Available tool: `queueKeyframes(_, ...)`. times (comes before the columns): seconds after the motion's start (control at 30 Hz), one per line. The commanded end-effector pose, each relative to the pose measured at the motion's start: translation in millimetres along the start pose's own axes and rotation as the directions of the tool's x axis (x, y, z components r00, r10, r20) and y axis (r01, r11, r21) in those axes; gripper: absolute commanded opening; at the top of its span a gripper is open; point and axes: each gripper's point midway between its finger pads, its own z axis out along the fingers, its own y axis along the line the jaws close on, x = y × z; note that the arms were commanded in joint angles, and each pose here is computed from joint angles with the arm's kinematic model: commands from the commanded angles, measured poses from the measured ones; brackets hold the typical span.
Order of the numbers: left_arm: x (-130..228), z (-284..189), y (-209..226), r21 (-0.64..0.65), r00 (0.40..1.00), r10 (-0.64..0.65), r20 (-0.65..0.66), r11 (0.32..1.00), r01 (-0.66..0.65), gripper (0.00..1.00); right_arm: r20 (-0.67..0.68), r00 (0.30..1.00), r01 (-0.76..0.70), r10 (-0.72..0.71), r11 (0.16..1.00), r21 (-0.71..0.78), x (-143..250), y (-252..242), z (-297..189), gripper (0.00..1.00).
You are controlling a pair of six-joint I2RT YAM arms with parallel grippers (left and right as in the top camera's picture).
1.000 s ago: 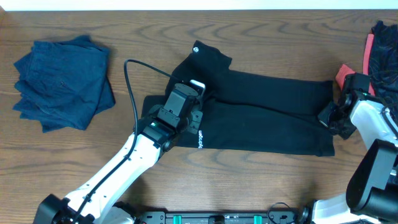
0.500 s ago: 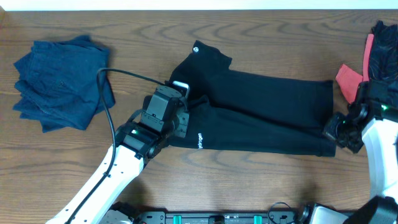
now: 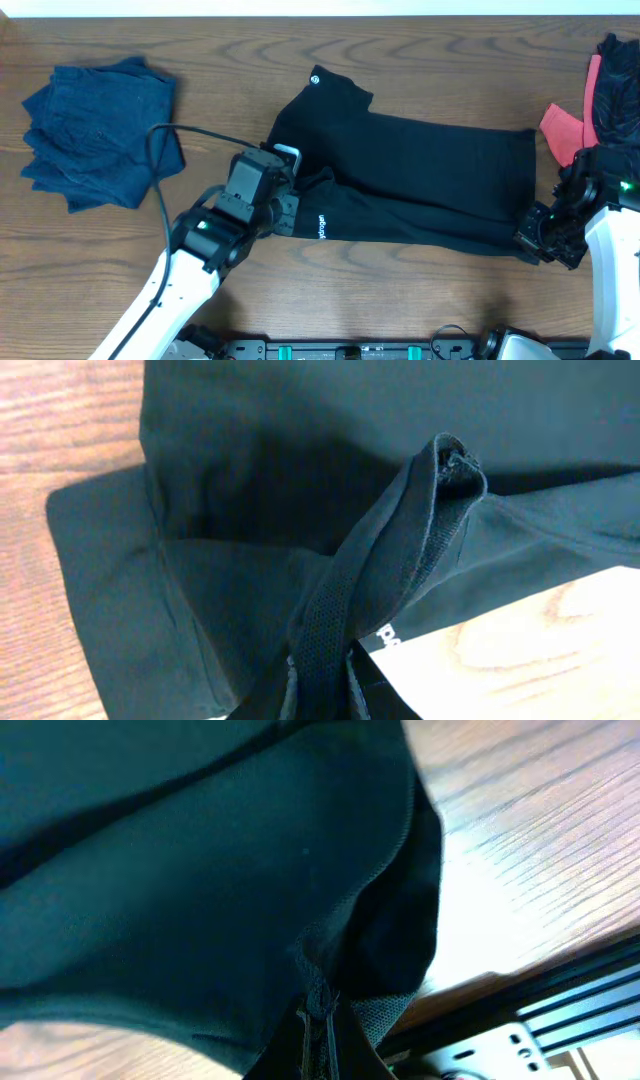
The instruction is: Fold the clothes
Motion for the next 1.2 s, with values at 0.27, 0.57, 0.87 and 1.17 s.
queueKeyframes(0.27,6.5,-23.2,1.4,0.001,1.0,-0.014,0.007,1.0,0.014,0.14,-0.02,0.999,-0.041,0.039,0.994,-0.106,21.9,12.4,-17.2,0.01)
queueKeyframes(0.57,13.7,-27.9,2.6,-0.003,1.0,-0.015,-0.012,1.0,0.015,0.15,-0.004,0.994,-0.113,0.113,0.986,-0.12,40.3,8.2,-31.2,0.01)
queueKeyframes(0.87,12.9,-35.6,3.4,-0.006,1.0,-0.013,0.01,1.0,0.014,0.14,0.059,0.978,-0.189,0.199,0.972,-0.141,26.3,10.0,-34.5,0.01)
queueKeyframes(1.17,-0.9,-10.9,16.5,-0.09,1.0,-0.013,0.016,0.996,0.014,0.14,0.188,0.915,-0.357,0.357,0.934,-0.035,-2.5,-14.7,-32.1,0.01)
